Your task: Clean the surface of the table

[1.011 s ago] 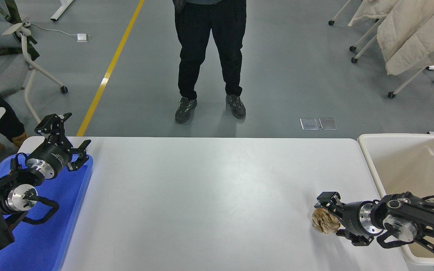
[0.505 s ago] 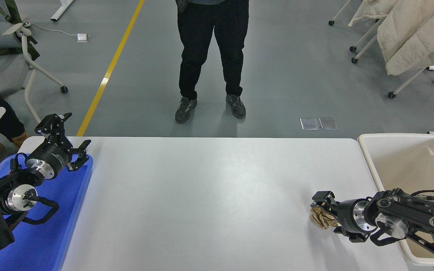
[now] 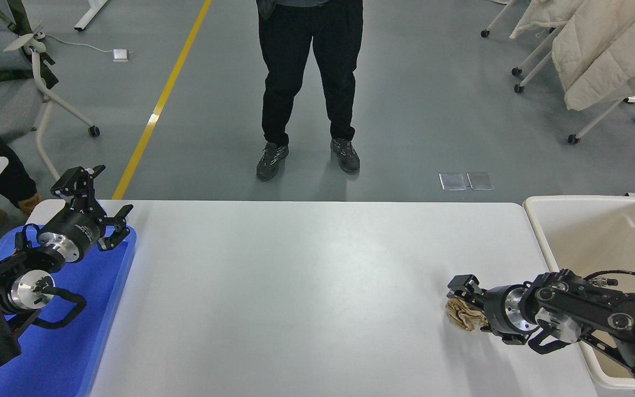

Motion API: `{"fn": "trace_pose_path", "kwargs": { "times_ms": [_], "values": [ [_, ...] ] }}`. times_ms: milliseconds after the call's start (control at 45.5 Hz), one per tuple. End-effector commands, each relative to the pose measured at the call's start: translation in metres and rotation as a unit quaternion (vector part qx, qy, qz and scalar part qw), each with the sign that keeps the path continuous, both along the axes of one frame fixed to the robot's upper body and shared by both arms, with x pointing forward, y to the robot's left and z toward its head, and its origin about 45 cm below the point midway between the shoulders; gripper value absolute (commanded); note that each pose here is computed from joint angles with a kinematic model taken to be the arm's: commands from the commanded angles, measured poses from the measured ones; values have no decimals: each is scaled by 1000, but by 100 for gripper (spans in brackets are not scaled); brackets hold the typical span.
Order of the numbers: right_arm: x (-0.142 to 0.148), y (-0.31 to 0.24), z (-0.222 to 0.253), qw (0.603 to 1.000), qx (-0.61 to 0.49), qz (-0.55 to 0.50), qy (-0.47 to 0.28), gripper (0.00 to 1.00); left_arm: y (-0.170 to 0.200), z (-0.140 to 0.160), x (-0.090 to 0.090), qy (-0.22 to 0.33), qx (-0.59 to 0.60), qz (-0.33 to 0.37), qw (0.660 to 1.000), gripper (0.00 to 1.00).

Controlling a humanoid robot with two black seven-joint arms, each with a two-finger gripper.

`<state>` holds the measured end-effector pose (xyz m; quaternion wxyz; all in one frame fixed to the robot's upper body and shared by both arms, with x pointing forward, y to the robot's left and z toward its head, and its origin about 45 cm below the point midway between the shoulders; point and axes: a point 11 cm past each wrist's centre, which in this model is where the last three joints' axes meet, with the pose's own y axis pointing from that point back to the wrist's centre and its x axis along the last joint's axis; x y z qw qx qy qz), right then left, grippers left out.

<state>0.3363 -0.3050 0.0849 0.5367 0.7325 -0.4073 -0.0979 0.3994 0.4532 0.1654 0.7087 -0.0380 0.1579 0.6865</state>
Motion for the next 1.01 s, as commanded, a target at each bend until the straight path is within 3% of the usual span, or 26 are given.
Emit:
{"fn": "trace_pose_path", "kwargs": {
  "times_ms": [0,44,176,769,989],
  "values": [
    [1,0,-1,1000,-13,18,-3,46,0,0,0,0,0,0,1000,100],
    [0,1,-2,1000,-12,23,1,31,0,0,0,0,0,0,1000,100],
    [0,3,0,999,-14,37,8,0,0,0,0,0,-1,0,1000,100],
    [6,-12,25,999,26,14,24,0,0,-1,0,1,0,0,1000,100],
    [8,-36,66,999,29,19,11,0,0,0,0,0,0,0,1000,100]
  ]
}}
